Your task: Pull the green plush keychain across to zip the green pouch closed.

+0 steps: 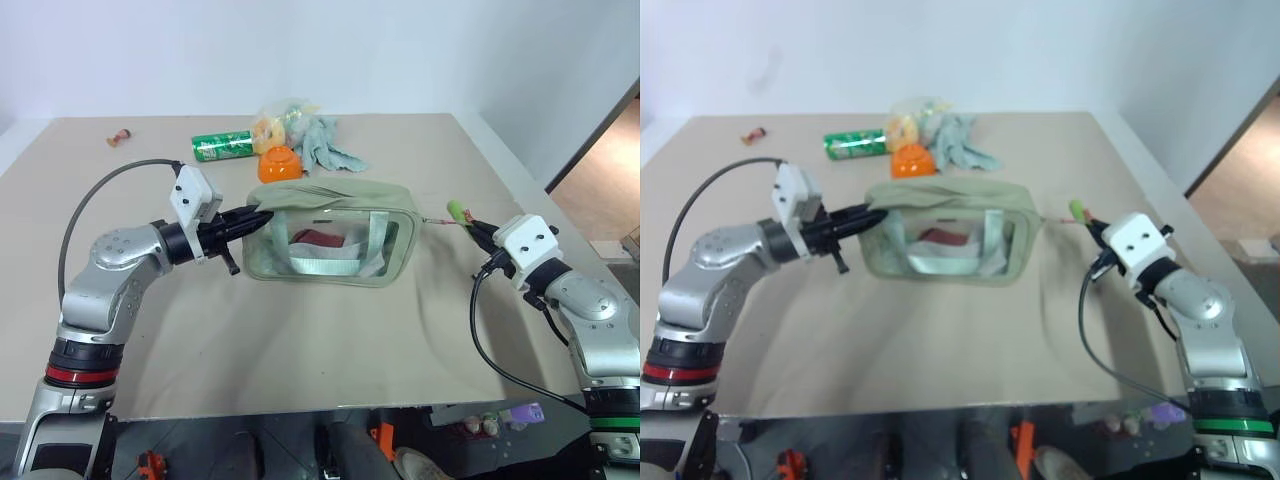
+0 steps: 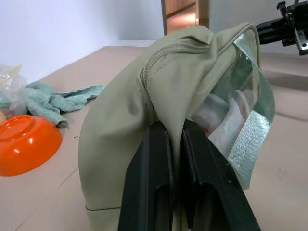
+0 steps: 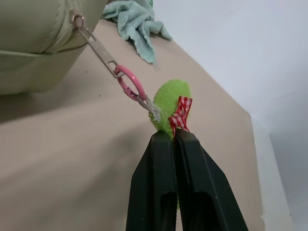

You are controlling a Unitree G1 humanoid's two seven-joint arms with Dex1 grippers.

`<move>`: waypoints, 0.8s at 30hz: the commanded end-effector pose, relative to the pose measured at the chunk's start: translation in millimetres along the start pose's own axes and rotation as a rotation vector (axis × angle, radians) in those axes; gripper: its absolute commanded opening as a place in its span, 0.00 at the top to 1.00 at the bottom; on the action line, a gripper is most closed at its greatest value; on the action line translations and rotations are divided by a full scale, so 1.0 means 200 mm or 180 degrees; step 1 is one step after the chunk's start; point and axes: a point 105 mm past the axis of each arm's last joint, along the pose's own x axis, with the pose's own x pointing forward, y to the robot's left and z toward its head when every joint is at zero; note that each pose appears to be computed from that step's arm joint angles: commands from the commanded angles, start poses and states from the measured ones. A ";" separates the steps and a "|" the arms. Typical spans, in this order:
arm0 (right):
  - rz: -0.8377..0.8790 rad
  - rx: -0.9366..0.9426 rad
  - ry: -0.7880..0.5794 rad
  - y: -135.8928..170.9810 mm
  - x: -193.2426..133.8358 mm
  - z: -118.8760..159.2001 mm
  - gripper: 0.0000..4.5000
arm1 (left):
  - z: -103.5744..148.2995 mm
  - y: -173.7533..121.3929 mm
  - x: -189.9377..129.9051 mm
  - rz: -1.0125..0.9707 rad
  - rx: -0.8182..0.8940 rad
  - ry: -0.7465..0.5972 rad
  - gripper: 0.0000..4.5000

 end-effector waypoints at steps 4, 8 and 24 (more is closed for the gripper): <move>-0.0492 0.0033 0.0343 -0.16 -0.14 -0.11 1.00 | 0.03 0.07 -0.08 0.0251 0.0162 0.0046 0.99; -0.0232 0.0280 0.0167 0.03 -0.05 -0.06 1.00 | 0.03 0.06 -0.06 0.0226 0.0155 0.0040 0.99; 0.0120 0.0708 -0.0522 0.26 0.23 0.26 1.00 | 0.07 0.05 -0.03 0.0204 0.0018 -0.0023 0.99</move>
